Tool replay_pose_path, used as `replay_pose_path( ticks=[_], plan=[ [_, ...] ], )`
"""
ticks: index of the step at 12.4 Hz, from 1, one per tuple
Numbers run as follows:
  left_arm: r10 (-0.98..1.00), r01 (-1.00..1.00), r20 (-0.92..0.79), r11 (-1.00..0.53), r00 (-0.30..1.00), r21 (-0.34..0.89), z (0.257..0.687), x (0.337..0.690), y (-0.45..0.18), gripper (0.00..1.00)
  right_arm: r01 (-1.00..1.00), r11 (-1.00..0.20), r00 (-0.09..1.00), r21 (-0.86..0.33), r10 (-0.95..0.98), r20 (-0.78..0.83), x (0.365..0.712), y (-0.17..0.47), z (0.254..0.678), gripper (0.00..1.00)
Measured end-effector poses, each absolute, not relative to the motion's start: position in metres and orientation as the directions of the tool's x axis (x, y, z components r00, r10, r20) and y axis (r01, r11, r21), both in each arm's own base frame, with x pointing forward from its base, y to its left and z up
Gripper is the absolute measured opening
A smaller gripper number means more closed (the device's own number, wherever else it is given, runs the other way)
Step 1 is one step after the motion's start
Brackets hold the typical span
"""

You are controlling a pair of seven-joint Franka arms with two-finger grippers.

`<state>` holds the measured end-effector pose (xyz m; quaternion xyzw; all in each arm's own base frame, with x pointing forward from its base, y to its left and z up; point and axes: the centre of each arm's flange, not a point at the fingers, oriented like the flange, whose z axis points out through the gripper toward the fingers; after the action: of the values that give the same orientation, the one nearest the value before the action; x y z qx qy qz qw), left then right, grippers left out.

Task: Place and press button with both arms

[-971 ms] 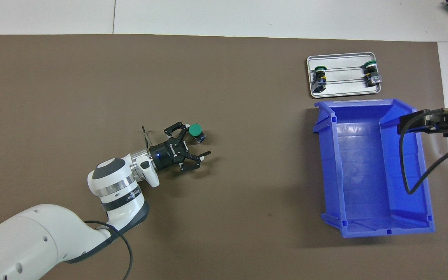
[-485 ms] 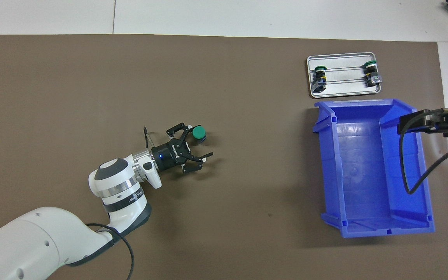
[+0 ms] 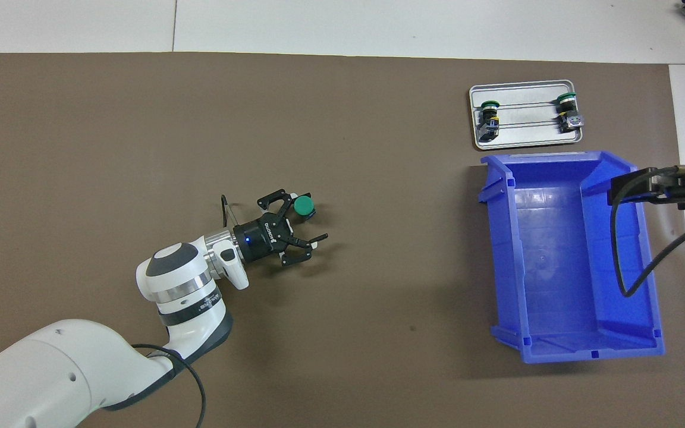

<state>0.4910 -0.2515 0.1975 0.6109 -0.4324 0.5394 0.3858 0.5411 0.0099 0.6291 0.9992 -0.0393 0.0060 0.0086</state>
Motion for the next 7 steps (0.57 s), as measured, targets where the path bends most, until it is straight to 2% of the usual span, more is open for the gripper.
replay_pose_path(
  ticks=[7],
  plan=[
    [-0.126,-0.944,0.992,-0.330,0.029,-0.015,0.2088,0.4896,-0.2501,0.95,-0.079,-0.997,0.997,0.017,-0.078,0.013,0.5411,0.0099,0.6291,1.00]
  ],
)
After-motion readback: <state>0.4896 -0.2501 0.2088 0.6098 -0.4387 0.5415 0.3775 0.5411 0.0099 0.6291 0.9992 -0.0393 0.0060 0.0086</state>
